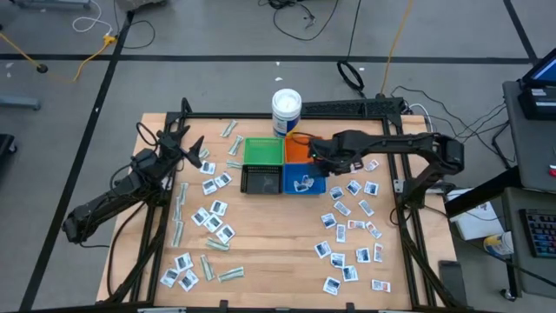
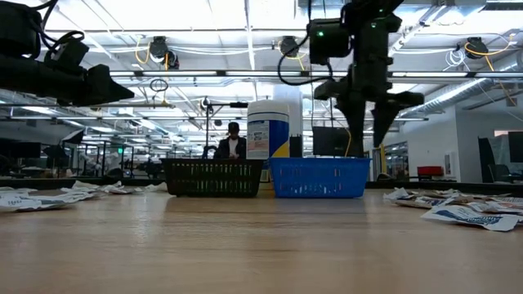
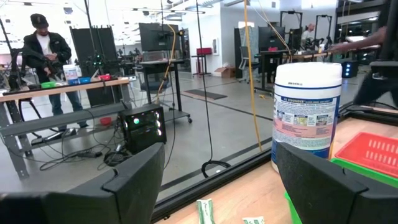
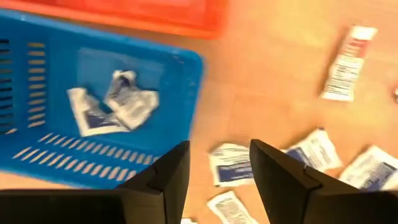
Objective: Pick & Place First Aid Supplies
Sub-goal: Put the blue alcohol pad into the blue basket
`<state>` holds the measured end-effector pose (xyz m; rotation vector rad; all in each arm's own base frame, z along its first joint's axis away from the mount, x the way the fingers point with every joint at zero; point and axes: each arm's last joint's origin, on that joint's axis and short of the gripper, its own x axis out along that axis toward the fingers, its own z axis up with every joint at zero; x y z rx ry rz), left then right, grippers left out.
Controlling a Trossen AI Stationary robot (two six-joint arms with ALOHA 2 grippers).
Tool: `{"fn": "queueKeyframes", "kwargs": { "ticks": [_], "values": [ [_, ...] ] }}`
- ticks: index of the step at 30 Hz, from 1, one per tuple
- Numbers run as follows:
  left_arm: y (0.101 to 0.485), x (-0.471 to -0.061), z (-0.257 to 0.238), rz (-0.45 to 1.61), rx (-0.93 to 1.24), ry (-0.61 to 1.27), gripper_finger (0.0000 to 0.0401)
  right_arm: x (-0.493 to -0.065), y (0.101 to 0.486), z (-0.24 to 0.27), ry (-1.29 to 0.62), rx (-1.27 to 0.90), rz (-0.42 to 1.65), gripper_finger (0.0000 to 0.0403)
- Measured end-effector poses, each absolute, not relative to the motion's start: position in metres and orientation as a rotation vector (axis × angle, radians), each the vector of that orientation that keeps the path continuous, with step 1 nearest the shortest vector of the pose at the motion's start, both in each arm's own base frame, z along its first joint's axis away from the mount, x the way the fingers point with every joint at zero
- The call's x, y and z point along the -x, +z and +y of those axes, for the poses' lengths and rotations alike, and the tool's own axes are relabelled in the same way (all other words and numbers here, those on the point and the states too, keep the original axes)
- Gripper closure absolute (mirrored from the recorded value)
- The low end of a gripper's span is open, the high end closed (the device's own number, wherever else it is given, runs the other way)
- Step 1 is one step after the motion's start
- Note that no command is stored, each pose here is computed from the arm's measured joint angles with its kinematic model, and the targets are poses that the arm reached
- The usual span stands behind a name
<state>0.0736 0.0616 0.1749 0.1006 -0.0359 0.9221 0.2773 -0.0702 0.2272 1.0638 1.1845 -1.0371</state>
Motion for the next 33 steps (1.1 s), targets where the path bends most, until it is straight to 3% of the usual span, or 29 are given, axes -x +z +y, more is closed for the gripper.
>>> {"fn": "queueKeyframes", "kwargs": {
  "ticks": [19, 33],
  "values": [
    [0.175, -0.074, 0.062, -0.036, -0.101, 0.922, 0.0093, -0.174, 0.211, -0.059, -1.148, -1.108, 1.249, 0.0243],
    [0.175, -0.074, 0.062, -0.036, -0.101, 0.922, 0.0093, -0.149, 0.197, -0.06, -1.173, -1.099, 1.272, 0.0243]
  ]
}}
